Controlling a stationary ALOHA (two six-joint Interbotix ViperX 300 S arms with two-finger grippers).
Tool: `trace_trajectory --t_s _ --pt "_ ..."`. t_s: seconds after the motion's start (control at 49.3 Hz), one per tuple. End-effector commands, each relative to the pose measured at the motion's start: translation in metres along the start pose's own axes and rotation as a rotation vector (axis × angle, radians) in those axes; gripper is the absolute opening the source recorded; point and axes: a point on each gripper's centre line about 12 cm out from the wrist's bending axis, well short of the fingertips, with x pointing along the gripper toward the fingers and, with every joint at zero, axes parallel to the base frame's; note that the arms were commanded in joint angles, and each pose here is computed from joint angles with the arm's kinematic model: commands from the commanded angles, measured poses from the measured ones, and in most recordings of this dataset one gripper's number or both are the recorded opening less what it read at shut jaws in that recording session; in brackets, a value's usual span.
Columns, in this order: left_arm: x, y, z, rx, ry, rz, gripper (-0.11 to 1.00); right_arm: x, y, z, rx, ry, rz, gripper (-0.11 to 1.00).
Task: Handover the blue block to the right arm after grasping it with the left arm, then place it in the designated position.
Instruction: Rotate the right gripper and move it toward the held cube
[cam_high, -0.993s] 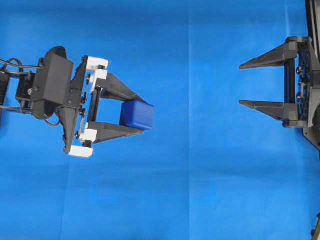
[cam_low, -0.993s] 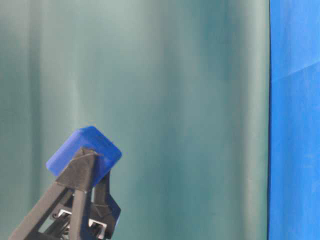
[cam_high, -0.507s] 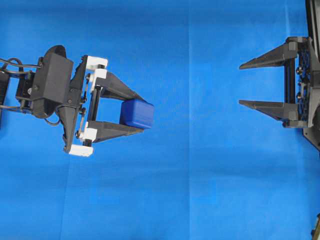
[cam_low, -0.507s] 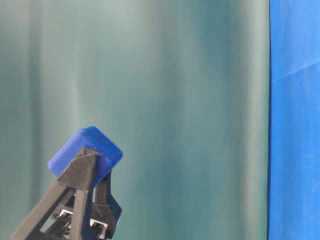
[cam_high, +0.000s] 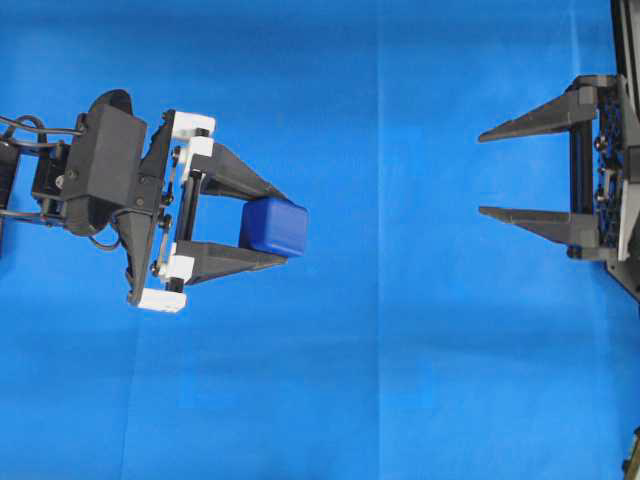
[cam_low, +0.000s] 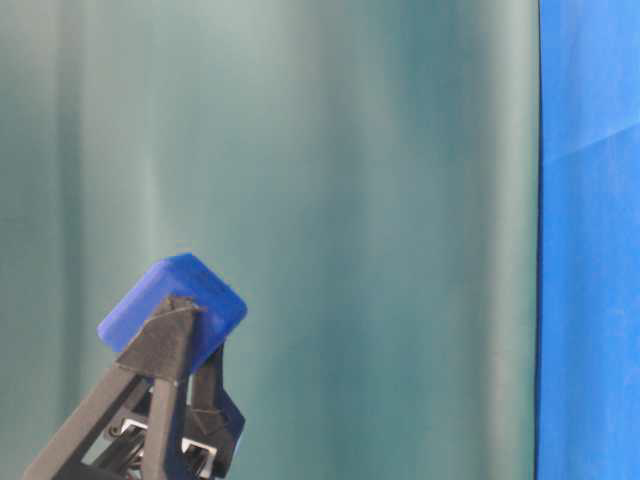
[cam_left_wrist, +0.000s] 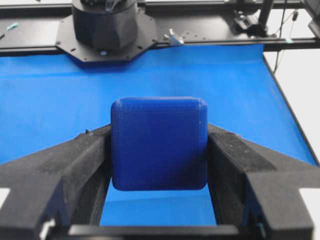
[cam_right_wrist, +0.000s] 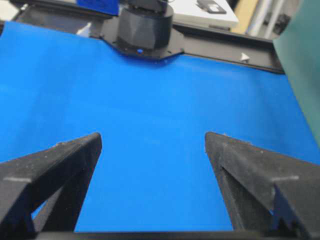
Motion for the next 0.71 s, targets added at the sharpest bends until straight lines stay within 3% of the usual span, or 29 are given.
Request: trace_trajectory --t_s 0.0,0.162,0.426,0.689 --pt "-0.004 0.000 0.011 -0.002 -0.038 0.001 0.48 0.001 0.002 0.015 -0.038 -0.022 0.013 0.97" --pt "-0.004 0.000 0.011 -0.003 -0.038 0.001 0.48 -0.001 0.008 0.021 -0.186 0.019 0.043 0.97" --pt "-0.004 0.001 0.012 -0.003 -0.041 0.002 0.48 -0.003 0.022 0.036 -0.596 -0.034 0.108 0.96" --pt "-0.004 0.001 0.012 -0.005 -0.043 0.004 0.48 -0.003 0.025 0.037 -0.910 -0.059 0.121 0.96"
